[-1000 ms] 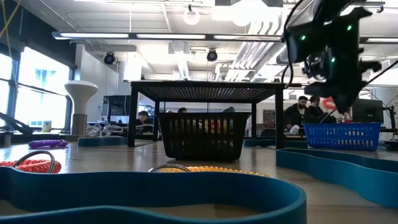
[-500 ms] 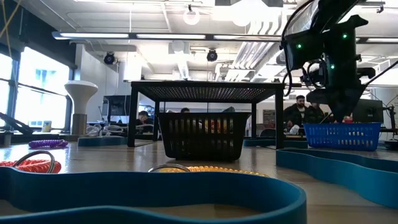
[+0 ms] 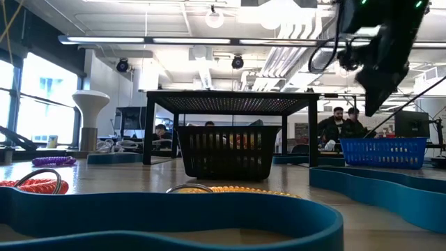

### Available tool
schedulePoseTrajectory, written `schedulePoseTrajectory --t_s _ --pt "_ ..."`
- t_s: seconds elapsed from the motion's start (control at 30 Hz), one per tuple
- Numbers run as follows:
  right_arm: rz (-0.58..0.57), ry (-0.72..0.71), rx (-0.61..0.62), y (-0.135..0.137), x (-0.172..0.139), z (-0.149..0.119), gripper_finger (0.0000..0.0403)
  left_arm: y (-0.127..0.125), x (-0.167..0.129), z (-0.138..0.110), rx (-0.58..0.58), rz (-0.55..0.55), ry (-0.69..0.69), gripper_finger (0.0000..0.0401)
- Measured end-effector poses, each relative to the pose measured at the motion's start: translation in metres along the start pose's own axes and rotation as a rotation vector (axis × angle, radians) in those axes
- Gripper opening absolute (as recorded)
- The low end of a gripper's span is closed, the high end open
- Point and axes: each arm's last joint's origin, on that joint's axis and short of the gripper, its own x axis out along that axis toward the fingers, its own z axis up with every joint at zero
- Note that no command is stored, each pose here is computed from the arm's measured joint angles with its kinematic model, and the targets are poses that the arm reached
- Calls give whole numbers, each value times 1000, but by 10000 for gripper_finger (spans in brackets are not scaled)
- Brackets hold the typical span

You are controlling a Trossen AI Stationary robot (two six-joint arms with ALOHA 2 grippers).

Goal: Pick & Place Office Desk Supplies
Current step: Put the yellow spring keychain into the blue bin

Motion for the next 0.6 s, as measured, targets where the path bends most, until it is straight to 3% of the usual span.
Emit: schedulePoseTrajectory --t_s 0.23,0.37,0.47,0.6 --pt "782 195 2 53 -46 -23 199 0 0 0 -5 0 4 142" --pt "1142 110 -198 90 -81 -42 195 0 0 -1 -9 0 7 142" --pt "1288 -8 -280 113 -103 -61 185 0 0 -1 -8 0 10 142" --pt "1296 -154 -311 136 -111 -85 171 0 0 -2 -5 0 13 142"
